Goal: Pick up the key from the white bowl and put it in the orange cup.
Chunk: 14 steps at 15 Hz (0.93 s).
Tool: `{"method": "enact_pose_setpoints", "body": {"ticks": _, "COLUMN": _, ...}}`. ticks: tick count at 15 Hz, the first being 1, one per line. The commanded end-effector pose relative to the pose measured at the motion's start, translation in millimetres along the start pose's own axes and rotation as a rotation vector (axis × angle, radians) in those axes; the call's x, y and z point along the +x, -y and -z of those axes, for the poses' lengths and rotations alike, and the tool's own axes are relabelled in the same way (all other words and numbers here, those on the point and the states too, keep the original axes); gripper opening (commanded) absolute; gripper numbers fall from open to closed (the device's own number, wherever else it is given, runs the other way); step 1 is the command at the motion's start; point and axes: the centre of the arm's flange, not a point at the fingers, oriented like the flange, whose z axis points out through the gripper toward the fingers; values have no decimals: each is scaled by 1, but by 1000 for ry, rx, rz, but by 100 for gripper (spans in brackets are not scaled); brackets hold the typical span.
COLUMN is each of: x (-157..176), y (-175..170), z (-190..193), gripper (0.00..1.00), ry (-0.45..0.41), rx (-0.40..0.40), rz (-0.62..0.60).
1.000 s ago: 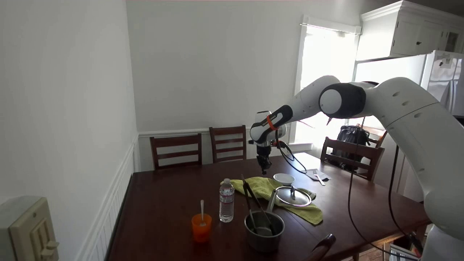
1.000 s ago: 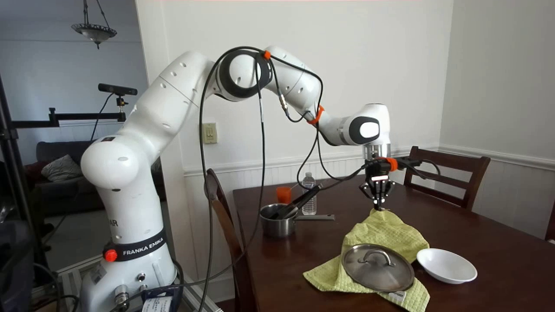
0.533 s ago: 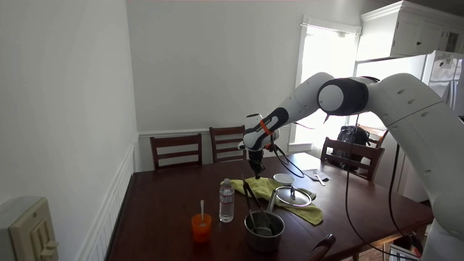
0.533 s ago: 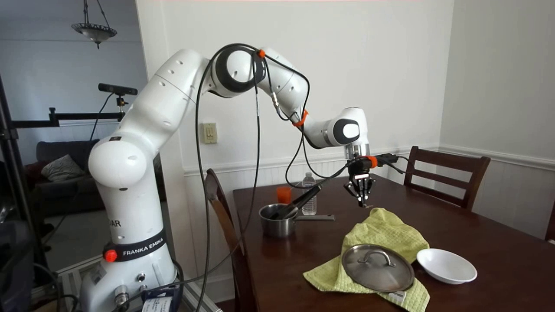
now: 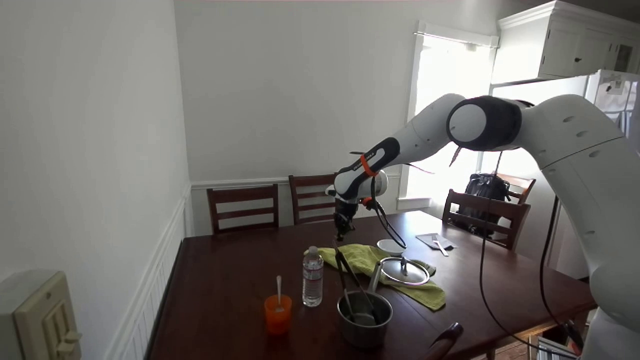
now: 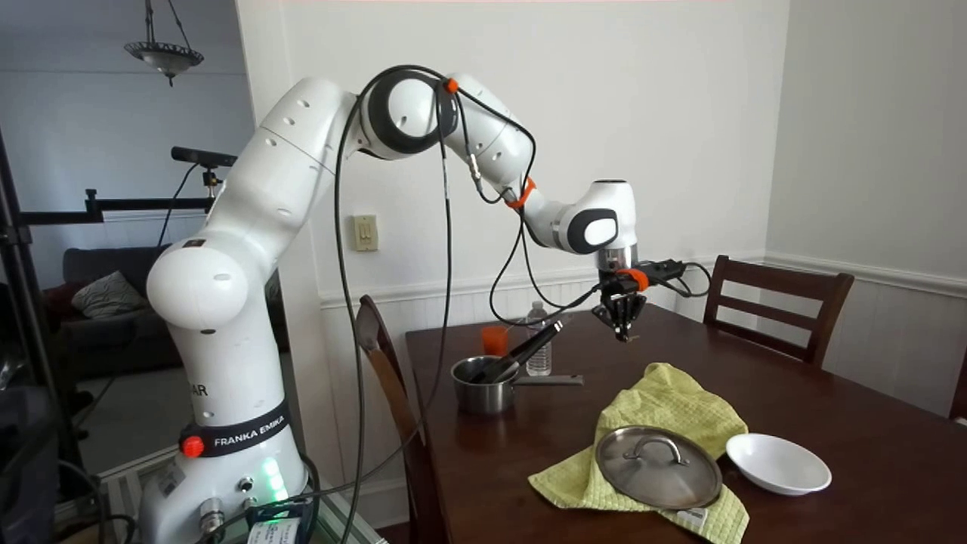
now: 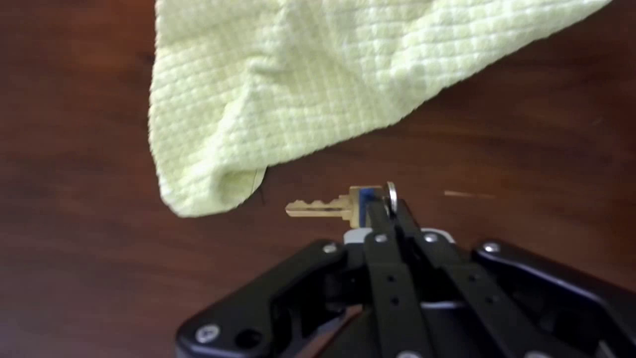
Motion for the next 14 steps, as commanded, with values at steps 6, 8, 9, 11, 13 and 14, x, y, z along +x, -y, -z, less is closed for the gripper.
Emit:
{"method": "enact_pose_setpoints", "body": {"ticks": 6, "x": 133, "y": 82, "z": 150, "gripper": 1, "ry": -41, "rx": -11, "rz": 277}}
{"method": "enact_pose_setpoints", "body": {"ticks": 8, "x": 173, "y": 95, "z": 165, "gripper": 1, "ry": -56, "rx": 37, "rz": 366}}
{"method": "enact_pose_setpoints", "body": {"ticks": 9, "x": 191, "y": 99, "z": 169, "gripper": 1, "ry": -64, "rx": 61, "rz": 406}}
{"method": "enact_pose_setpoints", "body": {"ticks": 11, "x": 218, "y": 104, "z": 165, "gripper": 1, "ry": -78, "rx": 116, "rz": 473}}
{"method": "enact_pose_setpoints", "body": {"ticks": 13, "x": 227, "y": 103, "z": 156, "gripper": 1, "ry": -83, "rx": 160, "rz": 506}}
{"method": "enact_pose_setpoints", "body": {"ticks": 14, "x": 220, "y": 97, "z": 143, "gripper": 1, "ry": -89, "rx": 180, "rz": 505}}
